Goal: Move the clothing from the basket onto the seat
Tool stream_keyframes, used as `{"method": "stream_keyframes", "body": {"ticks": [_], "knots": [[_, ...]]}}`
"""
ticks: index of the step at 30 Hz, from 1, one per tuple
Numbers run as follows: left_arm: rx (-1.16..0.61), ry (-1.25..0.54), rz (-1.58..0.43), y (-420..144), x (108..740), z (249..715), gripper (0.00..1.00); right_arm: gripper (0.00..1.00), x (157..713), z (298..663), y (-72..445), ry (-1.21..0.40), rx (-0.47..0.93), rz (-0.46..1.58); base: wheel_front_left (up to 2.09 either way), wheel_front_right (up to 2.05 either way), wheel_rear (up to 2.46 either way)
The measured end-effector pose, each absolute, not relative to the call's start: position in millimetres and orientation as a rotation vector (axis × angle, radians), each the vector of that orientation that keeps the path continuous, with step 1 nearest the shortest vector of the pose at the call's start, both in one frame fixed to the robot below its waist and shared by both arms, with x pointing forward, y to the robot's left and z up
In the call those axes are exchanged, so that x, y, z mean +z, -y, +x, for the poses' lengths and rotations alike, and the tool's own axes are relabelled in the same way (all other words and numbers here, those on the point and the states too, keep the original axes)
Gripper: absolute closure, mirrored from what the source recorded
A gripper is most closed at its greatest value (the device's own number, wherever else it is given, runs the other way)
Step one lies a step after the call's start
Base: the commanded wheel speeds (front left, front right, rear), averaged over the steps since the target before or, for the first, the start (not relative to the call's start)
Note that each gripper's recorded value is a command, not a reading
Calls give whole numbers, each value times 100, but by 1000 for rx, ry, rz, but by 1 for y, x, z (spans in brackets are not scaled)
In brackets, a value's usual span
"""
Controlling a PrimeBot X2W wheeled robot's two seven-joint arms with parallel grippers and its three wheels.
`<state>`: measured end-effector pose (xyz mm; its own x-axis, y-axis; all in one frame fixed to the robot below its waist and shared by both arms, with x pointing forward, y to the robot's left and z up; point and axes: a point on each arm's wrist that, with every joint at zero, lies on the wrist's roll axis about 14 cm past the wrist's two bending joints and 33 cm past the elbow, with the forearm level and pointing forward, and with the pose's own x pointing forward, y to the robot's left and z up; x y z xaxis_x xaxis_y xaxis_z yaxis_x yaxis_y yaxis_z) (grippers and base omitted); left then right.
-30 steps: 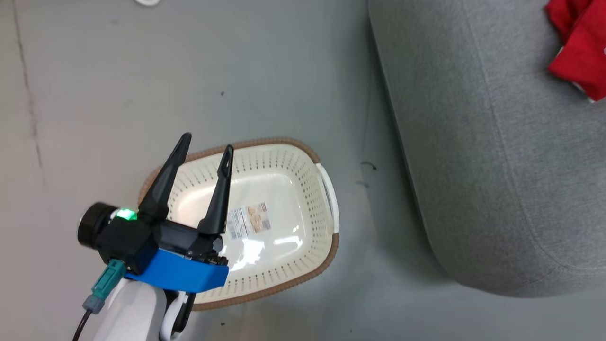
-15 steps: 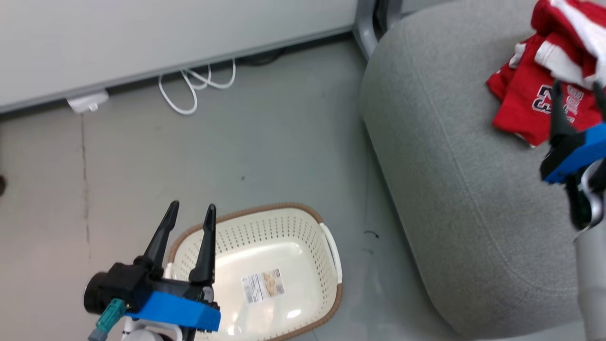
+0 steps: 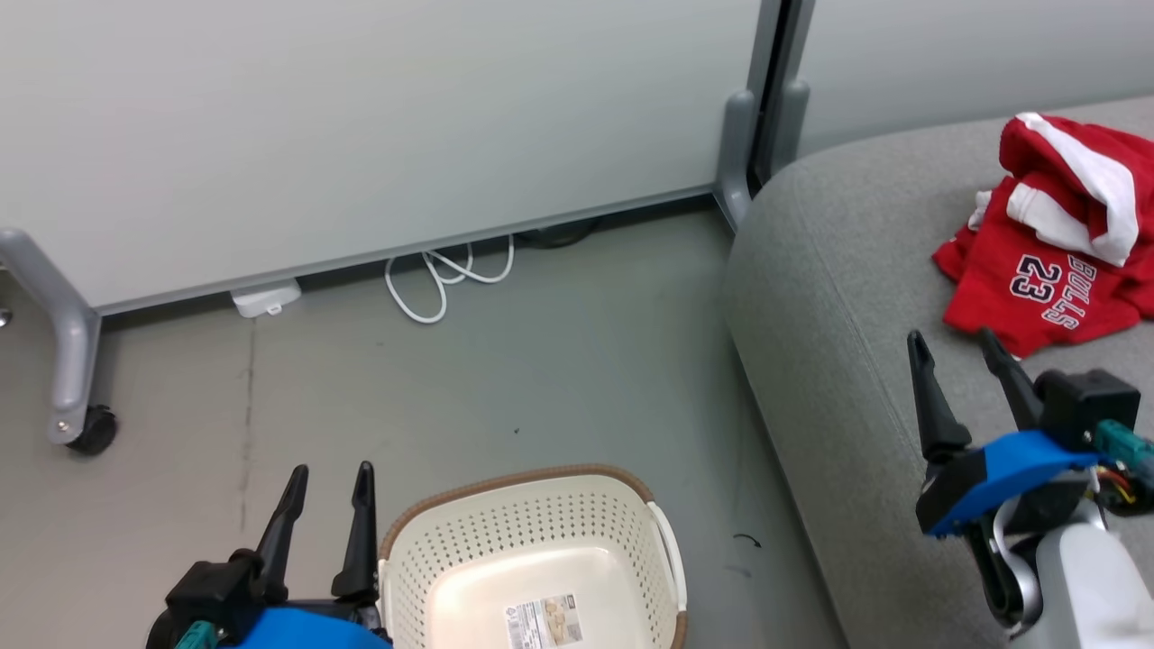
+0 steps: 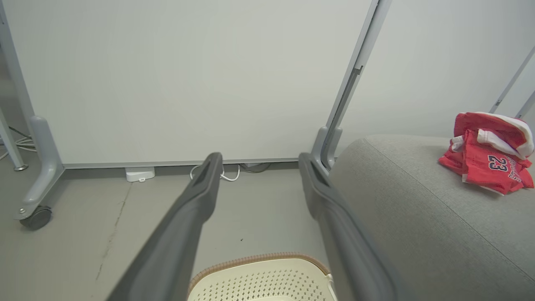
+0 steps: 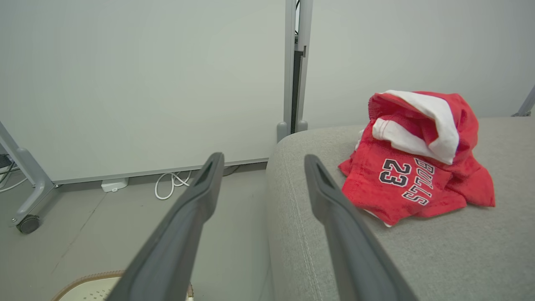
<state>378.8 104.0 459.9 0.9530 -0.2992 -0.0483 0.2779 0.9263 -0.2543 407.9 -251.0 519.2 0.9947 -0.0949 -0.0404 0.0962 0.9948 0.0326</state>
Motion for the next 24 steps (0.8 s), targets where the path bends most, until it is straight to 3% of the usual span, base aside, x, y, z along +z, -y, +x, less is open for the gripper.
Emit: {"method": "stream_keyframes", "body": {"ticks": [10, 24], "knots": [[-141, -60, -260, -154, 464, 356, 0, 0, 507, 376, 198, -30, 21, 57, 0, 0, 0], [-93, -57, -265, -169, 464, 347, 0, 0, 497, 373, 160, -58, 123, 86, 0, 0, 0]]}}
